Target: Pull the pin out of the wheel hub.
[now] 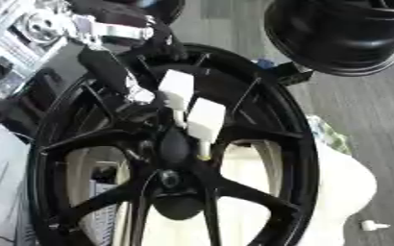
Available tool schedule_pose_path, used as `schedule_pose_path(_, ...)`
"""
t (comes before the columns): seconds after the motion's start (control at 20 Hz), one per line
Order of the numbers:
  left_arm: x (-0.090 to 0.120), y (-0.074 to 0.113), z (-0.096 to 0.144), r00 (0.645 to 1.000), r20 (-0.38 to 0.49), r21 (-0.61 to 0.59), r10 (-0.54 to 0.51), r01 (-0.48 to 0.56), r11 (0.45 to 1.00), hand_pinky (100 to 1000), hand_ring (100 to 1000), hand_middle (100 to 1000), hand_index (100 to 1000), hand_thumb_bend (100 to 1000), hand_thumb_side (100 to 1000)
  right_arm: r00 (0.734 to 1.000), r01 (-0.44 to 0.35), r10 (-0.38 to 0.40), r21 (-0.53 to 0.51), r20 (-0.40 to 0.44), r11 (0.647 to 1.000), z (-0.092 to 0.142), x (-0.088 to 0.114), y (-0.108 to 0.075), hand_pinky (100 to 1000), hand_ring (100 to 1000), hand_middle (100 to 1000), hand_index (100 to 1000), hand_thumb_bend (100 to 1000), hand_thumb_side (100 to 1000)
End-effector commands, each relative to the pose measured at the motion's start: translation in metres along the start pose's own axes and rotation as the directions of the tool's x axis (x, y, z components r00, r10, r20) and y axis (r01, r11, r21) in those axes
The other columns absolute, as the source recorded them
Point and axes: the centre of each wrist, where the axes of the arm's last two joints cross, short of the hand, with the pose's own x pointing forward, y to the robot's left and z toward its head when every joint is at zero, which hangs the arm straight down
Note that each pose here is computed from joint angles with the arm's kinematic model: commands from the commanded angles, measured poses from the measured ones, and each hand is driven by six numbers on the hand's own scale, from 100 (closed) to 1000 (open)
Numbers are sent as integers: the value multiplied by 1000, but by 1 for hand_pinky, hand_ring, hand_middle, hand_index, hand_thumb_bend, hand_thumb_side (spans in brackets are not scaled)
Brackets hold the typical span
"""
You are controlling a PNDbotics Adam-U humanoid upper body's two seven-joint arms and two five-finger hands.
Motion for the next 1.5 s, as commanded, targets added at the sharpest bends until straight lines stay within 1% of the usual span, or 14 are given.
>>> schedule_pose_path(0.05,-1,8,4,1000,-18,17,-20,20,1000,865,864,797,913,385,524,997,-61,56,-115,-45,991,-6,6,-3,611,606,622,691,276,216)
schedule_pose_path(0.35,-3,6,-2,1000,-1,-5,-1,1,1000,850,839,761,896,360,530,997,-55,48,-124,-58,991,-6,5,-5,609,605,621,690,276,216)
schedule_pose_path(0.6,-2,5,-4,1000,1,-25,5,-5,1000,840,823,741,885,332,494,997,-50,42,-133,-65,990,-7,4,-6,608,604,620,689,274,217)
schedule_pose_path(0.9,-4,2,-7,1000,-3,-46,8,-8,999,828,805,721,875,320,477,997,-43,34,-142,-70,989,-7,3,-7,606,603,620,688,274,217)
schedule_pose_path(1.0,-5,0,-8,1000,-5,-54,8,-8,999,816,782,683,855,291,451,997,-42,32,-145,-69,988,-7,3,-7,605,603,620,688,275,217)
schedule_pose_path(1.1,-5,0,-8,1000,-3,-52,12,-12,999,798,739,618,821,246,422,997,-43,32,-148,-71,988,-7,2,-8,604,603,620,688,278,218)
schedule_pose_path(1.3,-3,1,-9,999,13,-38,31,-31,999,764,662,527,748,149,422,996,-43,31,-155,-81,987,-7,1,-10,603,602,620,688,278,220)
schedule_pose_path(1.45,-2,1,-9,997,32,-18,66,-65,998,737,606,465,684,100,400,995,-47,33,-159,-90,986,-6,-1,-11,602,602,620,688,280,221)
schedule_pose_path(1.5,-1,2,-9,996,36,-12,77,-76,997,728,589,444,665,100,423,995,-49,34,-160,-93,986,-6,-1,-11,602,602,620,688,264,221)
